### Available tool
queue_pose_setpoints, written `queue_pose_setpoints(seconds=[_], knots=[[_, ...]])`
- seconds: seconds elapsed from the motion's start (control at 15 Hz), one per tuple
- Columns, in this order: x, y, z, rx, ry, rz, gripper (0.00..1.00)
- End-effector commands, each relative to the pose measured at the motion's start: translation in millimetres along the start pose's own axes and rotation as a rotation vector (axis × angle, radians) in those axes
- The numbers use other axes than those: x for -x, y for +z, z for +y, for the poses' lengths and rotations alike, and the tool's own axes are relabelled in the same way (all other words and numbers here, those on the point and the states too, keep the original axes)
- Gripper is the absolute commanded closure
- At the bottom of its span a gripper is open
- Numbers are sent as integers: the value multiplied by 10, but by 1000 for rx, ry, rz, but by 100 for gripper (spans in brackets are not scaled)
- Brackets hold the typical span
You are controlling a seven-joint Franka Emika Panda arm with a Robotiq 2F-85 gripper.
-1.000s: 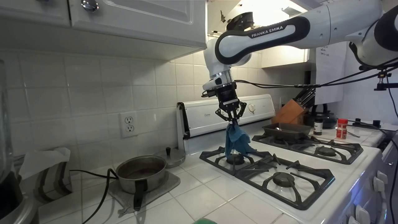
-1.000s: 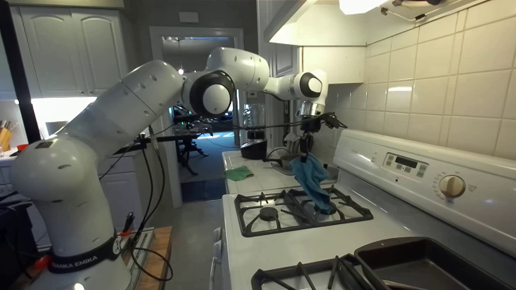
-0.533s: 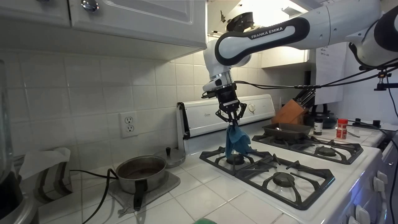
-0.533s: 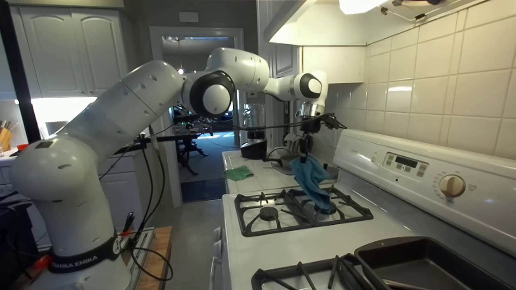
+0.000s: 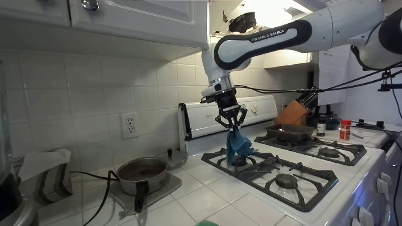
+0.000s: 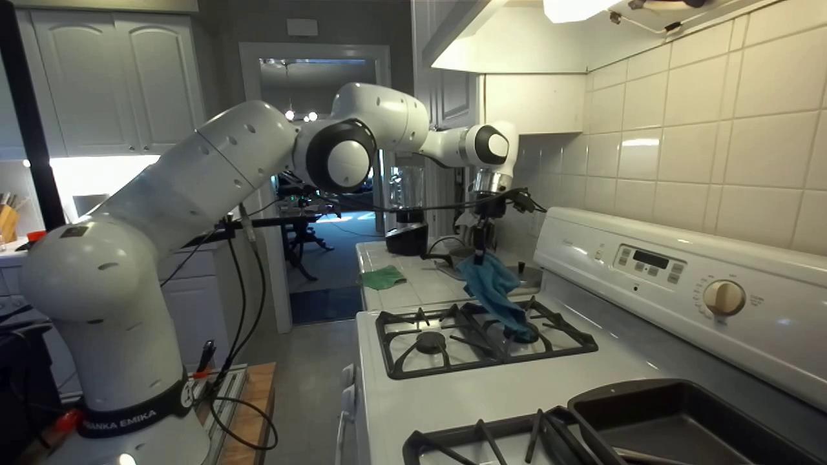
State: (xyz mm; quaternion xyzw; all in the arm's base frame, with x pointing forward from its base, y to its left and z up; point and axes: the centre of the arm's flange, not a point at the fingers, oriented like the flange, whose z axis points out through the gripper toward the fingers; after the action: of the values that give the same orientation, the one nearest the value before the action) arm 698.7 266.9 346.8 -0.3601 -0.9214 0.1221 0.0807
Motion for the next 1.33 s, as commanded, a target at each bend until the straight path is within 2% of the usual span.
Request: queue_pose_setpoints(seconds=[0.0,0.2,0.4,0.73,1.27], knots=[[-232,-72,227,29,-19,-11,98],[-257,-41,266,38,-9,0,98],[-292,-48,32,45,154,8,98],[-469,-5,-27,44,391,63,98],[-588,41,-34,198,667,61,98]])
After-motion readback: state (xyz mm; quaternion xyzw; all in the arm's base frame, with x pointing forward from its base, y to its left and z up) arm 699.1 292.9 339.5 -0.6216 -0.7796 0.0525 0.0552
